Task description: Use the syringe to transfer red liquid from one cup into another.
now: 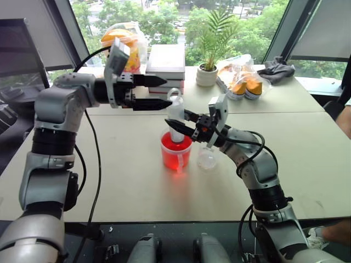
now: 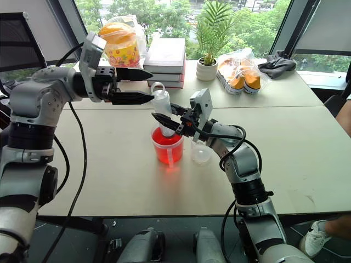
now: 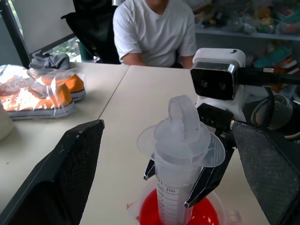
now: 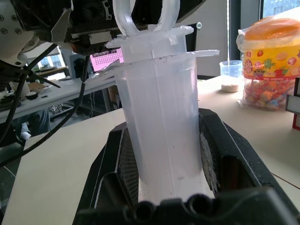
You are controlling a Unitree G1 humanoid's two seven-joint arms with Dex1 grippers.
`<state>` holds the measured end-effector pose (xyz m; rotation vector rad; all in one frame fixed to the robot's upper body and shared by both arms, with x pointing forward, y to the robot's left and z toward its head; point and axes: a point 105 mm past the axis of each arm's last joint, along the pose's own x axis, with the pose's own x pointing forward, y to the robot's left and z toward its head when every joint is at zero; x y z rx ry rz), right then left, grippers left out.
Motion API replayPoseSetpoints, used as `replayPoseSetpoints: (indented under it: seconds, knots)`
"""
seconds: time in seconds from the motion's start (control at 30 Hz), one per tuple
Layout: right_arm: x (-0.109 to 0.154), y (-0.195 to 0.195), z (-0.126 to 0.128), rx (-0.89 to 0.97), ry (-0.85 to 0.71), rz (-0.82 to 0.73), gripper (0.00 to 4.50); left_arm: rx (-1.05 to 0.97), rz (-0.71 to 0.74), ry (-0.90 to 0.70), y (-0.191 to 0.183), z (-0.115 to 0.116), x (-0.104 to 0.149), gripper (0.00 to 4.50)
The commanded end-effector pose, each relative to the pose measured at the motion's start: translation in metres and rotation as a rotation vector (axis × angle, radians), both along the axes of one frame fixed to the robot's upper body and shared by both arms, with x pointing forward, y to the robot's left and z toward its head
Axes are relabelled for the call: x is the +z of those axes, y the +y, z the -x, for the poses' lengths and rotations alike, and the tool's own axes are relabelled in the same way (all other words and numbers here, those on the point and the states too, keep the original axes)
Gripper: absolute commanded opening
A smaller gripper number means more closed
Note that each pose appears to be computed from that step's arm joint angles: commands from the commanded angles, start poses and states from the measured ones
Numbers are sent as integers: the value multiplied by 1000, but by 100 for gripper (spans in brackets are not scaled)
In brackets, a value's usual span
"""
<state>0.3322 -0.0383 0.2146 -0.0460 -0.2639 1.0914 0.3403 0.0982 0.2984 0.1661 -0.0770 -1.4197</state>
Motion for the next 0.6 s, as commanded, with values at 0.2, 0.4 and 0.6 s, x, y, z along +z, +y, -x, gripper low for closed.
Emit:
replayPoseSetpoints:
  seconds: [0.2, 0.4, 0.6]
  knots:
    - [9, 3, 6, 15, -47, -7, 142, -35, 10, -15, -15, 7, 4, 203]
    - [9, 3, 7, 16, -47, -3, 142, -57, 16, -1, -20, 12, 2, 4]
    - [8, 5, 8, 37, -27, -1, 142, -40, 44, -44, -20, 8, 19, 4]
